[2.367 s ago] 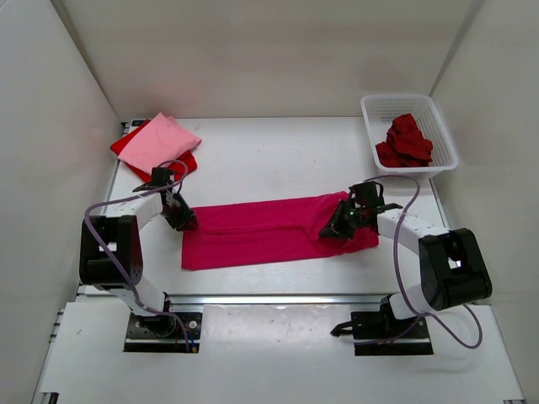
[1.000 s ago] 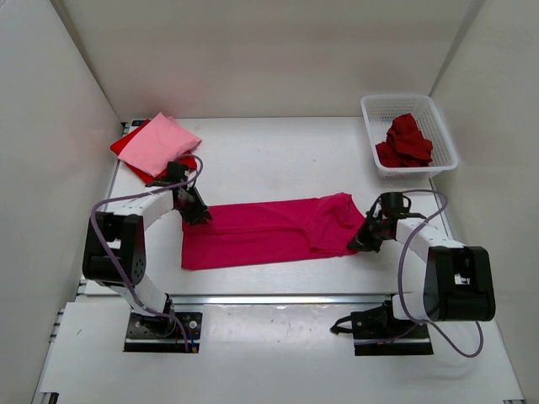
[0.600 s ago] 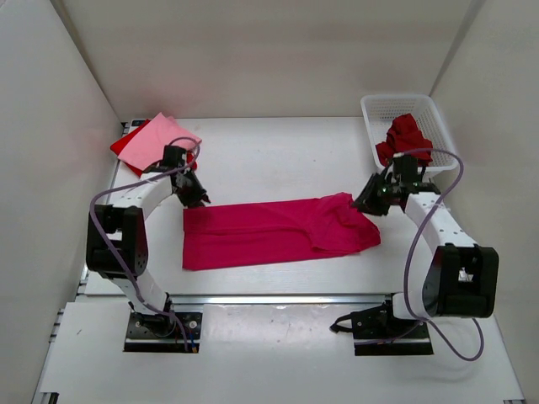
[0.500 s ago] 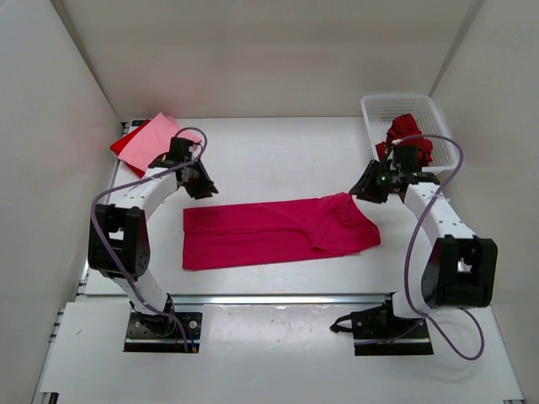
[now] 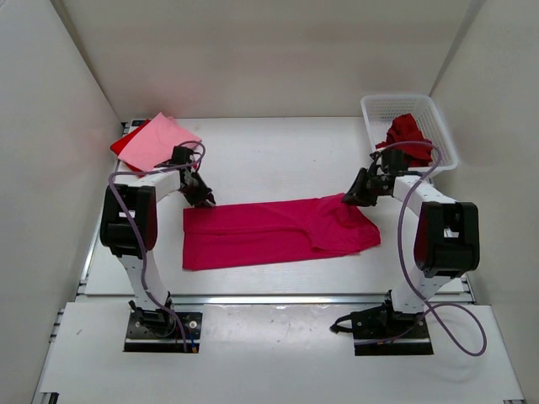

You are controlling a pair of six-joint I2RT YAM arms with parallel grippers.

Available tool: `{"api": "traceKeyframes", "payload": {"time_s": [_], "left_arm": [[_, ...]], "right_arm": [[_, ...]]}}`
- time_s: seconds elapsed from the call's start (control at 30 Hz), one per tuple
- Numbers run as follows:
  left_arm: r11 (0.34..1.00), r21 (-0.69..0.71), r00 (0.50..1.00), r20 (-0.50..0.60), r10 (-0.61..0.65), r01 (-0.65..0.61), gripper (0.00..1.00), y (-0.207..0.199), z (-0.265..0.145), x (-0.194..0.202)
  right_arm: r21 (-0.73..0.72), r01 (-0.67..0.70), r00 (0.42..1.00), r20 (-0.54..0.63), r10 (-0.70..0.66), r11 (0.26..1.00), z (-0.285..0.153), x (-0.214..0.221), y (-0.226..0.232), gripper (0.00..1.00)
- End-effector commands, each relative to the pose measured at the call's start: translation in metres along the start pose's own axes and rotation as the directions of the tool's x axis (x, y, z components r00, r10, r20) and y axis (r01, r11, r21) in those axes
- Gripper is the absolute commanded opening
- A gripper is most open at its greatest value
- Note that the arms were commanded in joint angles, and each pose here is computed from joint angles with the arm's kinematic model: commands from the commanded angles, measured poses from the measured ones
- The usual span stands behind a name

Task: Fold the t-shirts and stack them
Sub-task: Fold the 1/3-folded T-shirt at the center of the board.

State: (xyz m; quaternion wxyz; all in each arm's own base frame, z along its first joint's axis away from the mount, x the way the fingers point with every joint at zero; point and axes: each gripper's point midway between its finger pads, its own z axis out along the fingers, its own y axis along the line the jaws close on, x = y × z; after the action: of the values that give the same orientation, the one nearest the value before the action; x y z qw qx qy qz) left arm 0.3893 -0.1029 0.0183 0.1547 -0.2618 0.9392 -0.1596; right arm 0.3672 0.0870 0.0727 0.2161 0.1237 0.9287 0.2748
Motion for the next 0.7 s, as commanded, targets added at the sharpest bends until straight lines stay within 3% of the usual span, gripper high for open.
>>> {"api": "traceKeyframes", "payload": {"time_s": [0.0, 0.07, 0.4, 0.53, 0.67], "left_arm": [[1.0, -0.003, 0.999, 0.031, 0.01, -0.01, 0.33, 0.005, -0.006, -0.008], [1.0, -0.015, 0.999, 0.034, -0.004, 0.004, 0.32, 0.009, -0.001, -0.01], [0.995, -0.094, 0.999, 0.033, -0.012, 0.015, 0.32, 0.043, 0.005, -0.011], [0.999, -0.035, 0.998, 0.06, 0.001, 0.001, 0.31, 0.024, -0.011, -0.021], [0.998, 0.036, 0.994, 0.099, 0.055, -0.059, 0.33, -0.012, -0.035, -0.03]], "right_arm": [[-0.022, 0.018, 0.999, 0.04, -0.017, 1.0, -0.004, -0.004, -0.002, 0.07], [0.008, -0.013, 0.999, 0.039, 0.013, 1.0, -0.004, 0.001, -0.014, 0.0], [0.119, -0.088, 0.991, 0.107, 0.076, 0.989, -0.002, -0.008, -0.061, 0.0], [0.087, -0.071, 0.995, 0.081, 0.064, 0.994, -0.001, -0.013, -0.05, 0.22], [0.078, -0.022, 0.994, 0.104, 0.013, 0.997, -0.019, -0.022, -0.033, 0.33]]}}
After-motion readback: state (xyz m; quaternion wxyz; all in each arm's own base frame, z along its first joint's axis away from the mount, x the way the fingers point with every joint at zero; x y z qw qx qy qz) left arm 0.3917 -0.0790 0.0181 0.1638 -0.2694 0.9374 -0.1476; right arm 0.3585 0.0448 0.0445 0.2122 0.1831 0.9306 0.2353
